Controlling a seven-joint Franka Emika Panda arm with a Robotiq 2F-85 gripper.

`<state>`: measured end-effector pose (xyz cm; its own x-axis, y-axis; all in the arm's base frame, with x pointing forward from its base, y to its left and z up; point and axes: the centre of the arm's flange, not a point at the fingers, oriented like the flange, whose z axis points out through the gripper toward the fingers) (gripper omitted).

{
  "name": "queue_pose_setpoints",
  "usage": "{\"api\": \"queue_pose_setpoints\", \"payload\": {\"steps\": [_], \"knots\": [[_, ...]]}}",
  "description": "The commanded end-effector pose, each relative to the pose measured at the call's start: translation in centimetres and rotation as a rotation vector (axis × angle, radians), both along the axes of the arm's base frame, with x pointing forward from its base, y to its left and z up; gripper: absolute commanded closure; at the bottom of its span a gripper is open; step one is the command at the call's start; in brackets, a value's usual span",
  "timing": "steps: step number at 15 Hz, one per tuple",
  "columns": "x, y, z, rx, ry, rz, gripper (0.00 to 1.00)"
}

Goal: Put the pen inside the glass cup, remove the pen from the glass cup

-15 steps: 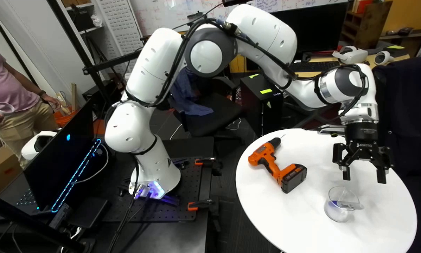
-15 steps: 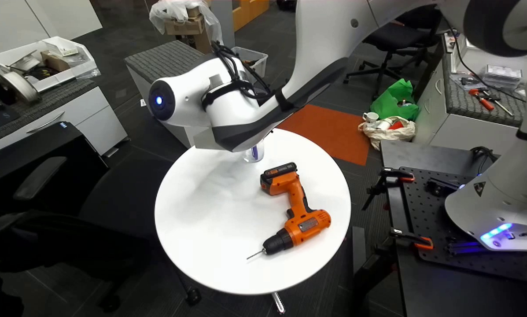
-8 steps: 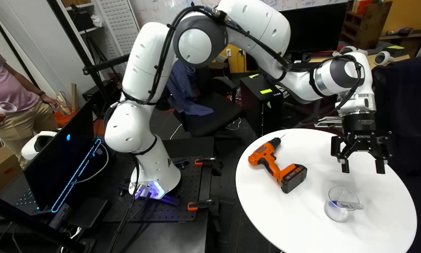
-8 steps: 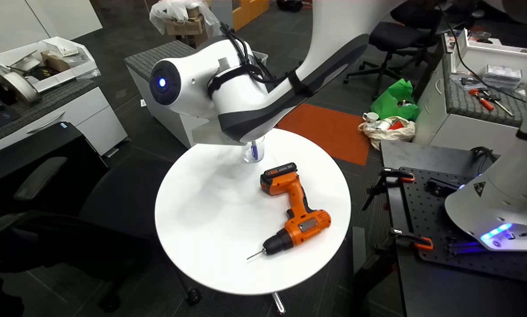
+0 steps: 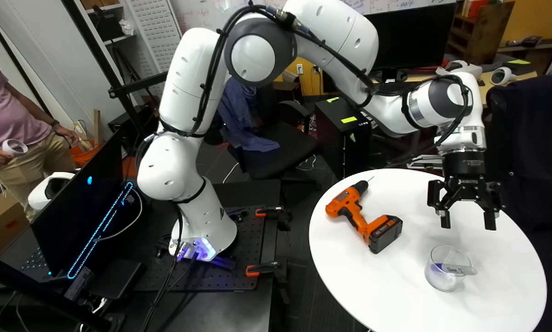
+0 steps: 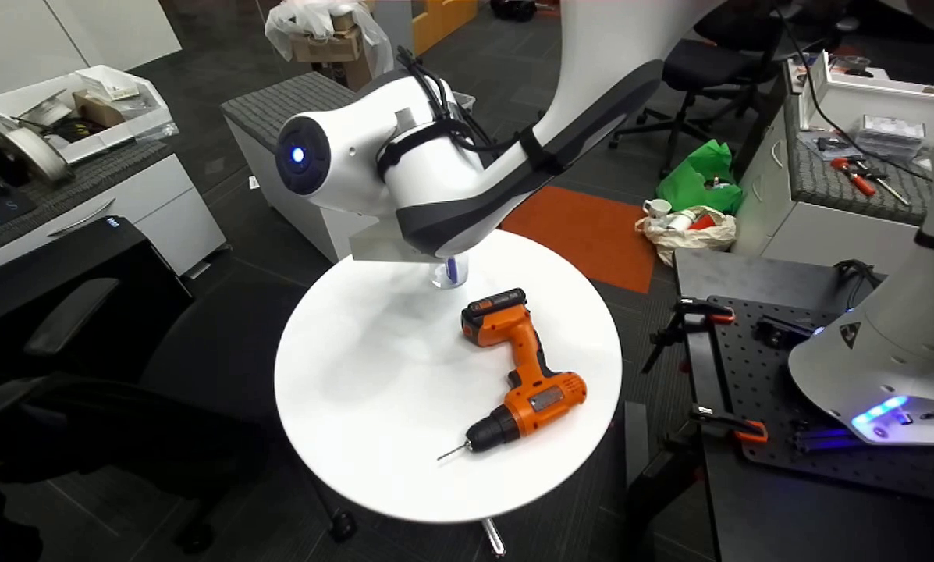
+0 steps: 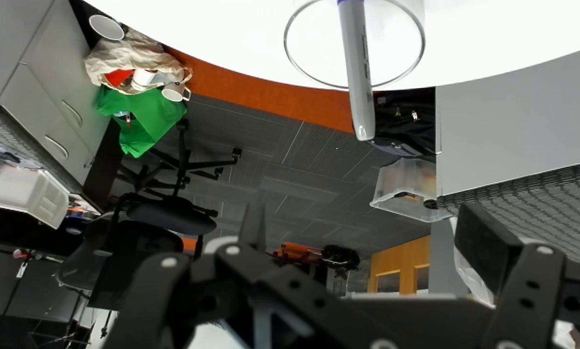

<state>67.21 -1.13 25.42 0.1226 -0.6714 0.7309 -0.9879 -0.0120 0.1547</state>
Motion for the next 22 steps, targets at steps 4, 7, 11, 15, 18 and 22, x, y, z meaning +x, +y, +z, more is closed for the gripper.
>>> {"api": "queue_pose_setpoints", "payload": {"steps": [4, 7, 11, 15, 18, 22], "knots": [[-0.3, -0.2, -1.2, 0.022, 0.035, -0.021, 0.0], [-0.2, -0.5, -2.3, 0.025, 0.054, -0.035, 0.0], [-0.1, -1.2, -4.1, 0.03, 0.087, -0.056, 0.0], [-0.3, -1.9, -5.3, 0.038, 0.106, -0.082, 0.0], [-0.4, -2.4, -5.8, 0.039, 0.112, -0.098, 0.0], [-0.3, -3.1, -6.0, 0.027, 0.114, -0.115, 0.0]]}}
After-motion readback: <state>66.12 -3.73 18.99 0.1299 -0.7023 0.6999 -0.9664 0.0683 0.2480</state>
